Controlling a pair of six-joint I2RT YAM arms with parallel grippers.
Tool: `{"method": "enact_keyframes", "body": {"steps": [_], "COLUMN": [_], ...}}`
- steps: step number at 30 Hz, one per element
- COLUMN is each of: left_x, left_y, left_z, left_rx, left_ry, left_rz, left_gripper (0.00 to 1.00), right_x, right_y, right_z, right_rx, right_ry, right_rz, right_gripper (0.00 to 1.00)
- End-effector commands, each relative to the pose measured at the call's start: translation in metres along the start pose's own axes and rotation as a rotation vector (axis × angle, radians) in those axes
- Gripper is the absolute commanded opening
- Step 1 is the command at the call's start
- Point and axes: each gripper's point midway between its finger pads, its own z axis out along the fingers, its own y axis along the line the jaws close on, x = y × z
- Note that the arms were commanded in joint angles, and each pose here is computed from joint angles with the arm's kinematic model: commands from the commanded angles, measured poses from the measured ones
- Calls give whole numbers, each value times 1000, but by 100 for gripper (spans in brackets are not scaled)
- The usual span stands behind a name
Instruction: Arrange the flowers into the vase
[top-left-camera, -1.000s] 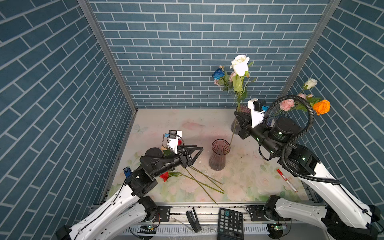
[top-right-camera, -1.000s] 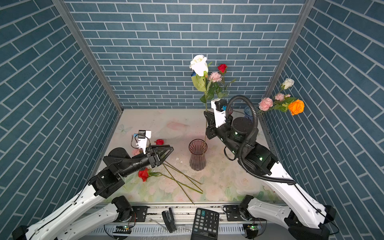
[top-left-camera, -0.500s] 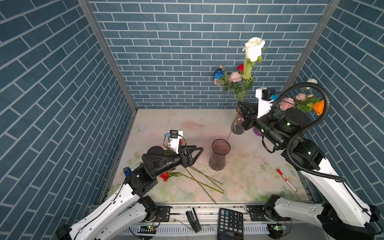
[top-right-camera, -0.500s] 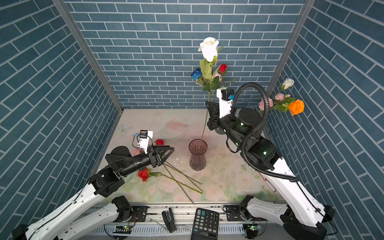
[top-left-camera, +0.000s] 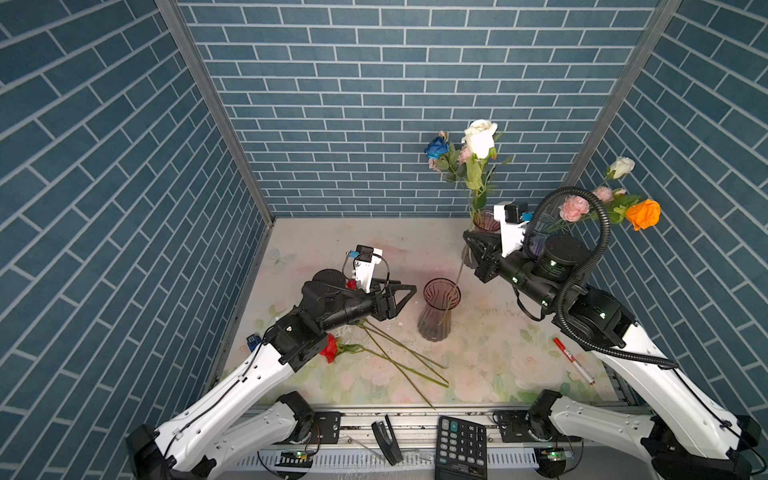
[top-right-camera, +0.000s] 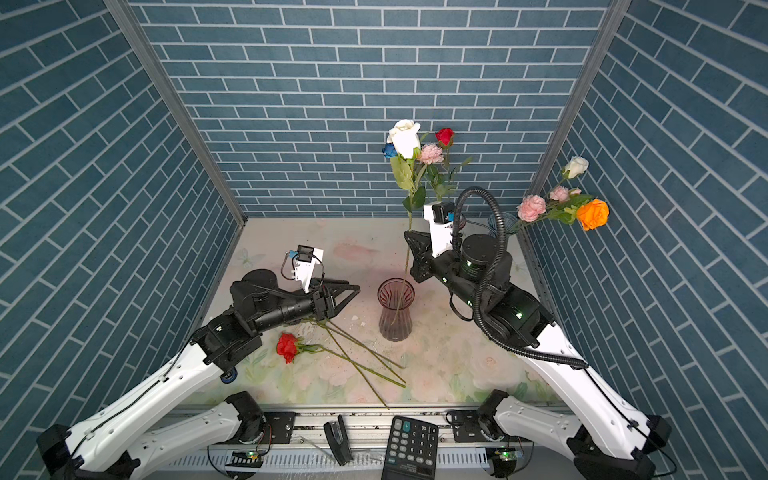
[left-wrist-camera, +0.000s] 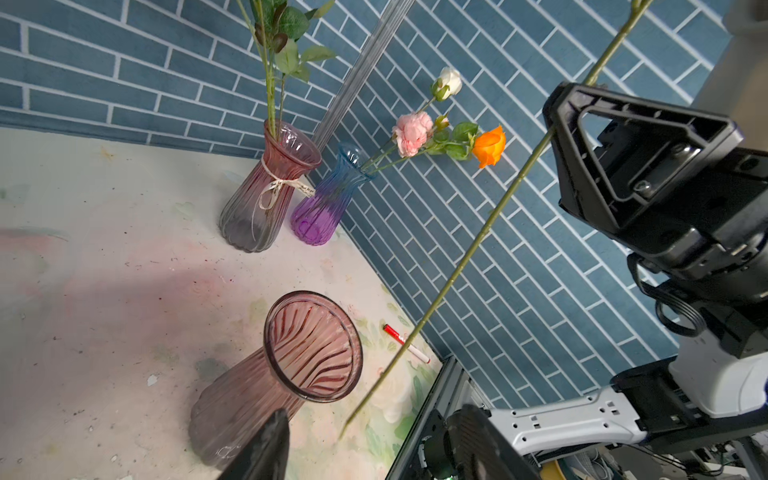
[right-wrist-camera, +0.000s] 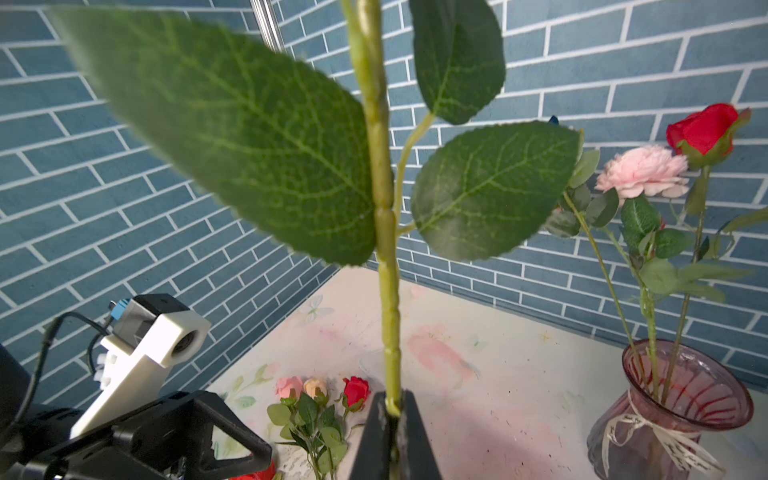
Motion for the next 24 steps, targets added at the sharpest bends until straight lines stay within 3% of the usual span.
{"method": "enact_keyframes", "body": {"steps": [1, 7, 12, 17, 24], "left_x": [-11, -2, -2, -9, -23], "left_y": [-6, 6, 25, 24, 49], "left_z": [-8, -19, -26, -21, -22], "left_rx": [1, -70, -179, -208, -340], "left_ry": [-34, -19, -42, -28, -129], "left_rz": [64, 31, -74, -149, -269], "left_gripper": [66, 66, 65, 64, 64], "right_x": [-26, -63, -81, -53, -20], "right_y": [2, 1, 1, -4, -8], "right_z": [-5, -8, -7, 11, 22], "right_rx": [-10, 21, 36, 55, 50], "right_ry": [-111, -175, -173, -28, 48], "right_rz": [12, 35, 35, -76, -184], "right_gripper": [0, 0, 0, 0, 0]}}
